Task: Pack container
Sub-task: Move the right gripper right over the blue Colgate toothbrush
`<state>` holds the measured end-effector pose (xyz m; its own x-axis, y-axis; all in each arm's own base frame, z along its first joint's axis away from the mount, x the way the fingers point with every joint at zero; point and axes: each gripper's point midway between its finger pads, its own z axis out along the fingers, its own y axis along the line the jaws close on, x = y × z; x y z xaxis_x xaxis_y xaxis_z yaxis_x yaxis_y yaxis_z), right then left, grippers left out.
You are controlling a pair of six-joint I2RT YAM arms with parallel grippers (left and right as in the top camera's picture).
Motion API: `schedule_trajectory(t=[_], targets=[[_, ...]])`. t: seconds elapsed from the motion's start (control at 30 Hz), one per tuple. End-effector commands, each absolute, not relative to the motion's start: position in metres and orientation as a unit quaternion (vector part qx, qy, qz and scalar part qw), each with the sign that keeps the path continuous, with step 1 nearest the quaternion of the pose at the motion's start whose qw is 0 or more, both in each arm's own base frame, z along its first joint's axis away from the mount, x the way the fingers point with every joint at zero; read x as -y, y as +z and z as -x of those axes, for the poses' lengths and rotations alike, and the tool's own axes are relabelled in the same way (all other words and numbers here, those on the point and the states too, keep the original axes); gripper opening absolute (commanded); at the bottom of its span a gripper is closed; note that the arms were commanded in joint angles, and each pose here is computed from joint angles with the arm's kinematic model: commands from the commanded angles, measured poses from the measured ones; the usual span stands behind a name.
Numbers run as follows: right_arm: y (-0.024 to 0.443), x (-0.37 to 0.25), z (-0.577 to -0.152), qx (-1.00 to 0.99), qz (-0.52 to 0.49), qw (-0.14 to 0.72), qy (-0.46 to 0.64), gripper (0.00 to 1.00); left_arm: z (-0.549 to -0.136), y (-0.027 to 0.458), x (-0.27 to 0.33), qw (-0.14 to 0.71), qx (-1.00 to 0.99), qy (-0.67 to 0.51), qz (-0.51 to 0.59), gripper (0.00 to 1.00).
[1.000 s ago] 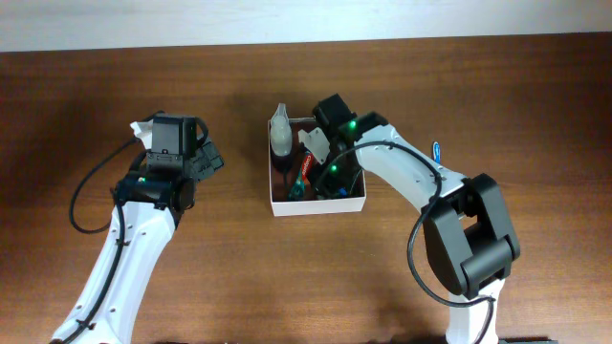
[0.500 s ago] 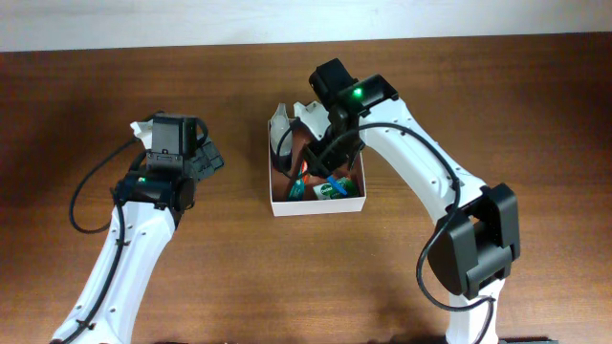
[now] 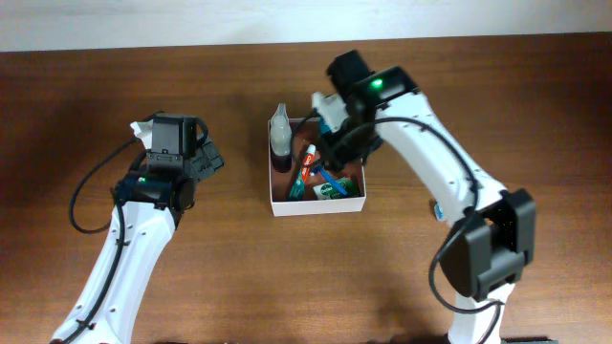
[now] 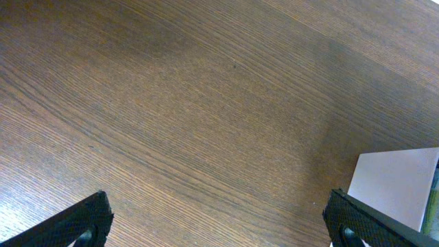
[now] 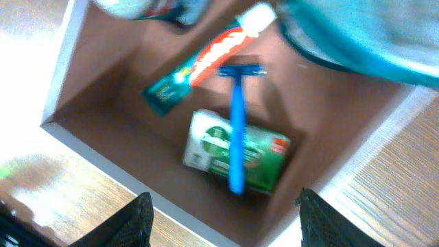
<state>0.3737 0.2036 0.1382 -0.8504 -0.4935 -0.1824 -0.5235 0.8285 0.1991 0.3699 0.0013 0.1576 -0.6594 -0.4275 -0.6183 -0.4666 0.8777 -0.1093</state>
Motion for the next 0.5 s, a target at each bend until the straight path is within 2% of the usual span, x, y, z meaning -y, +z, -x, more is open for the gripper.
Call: schedule_trajectory(t=[0.0,0.27,0.33,0.47], targets=[[0.168,-0.174,-0.385,-0.962,0.223,0.094,0.124,0.61,-0.371,0.166,-0.005,0.342,-0.906,0.036,0.246,1.00],[0.163,-0.098,-0.400,-0.983,0.133,0.081,0.101,0.64,-0.371,0.166,-0.005,0.342,-0.906,0.036,0.246,0.99],[0.157,-0.079,-0.402,-0.986,0.110,0.075,0.099,0.71,-0.371,0.166,-0.005,0.342,-0.906,0.036,0.246,0.99],[0.142,-0.062,-0.402,-0.989,0.089,0.067,0.098,0.76,-0.371,0.166,-0.005,0.342,-0.906,0.036,0.246,0.99]])
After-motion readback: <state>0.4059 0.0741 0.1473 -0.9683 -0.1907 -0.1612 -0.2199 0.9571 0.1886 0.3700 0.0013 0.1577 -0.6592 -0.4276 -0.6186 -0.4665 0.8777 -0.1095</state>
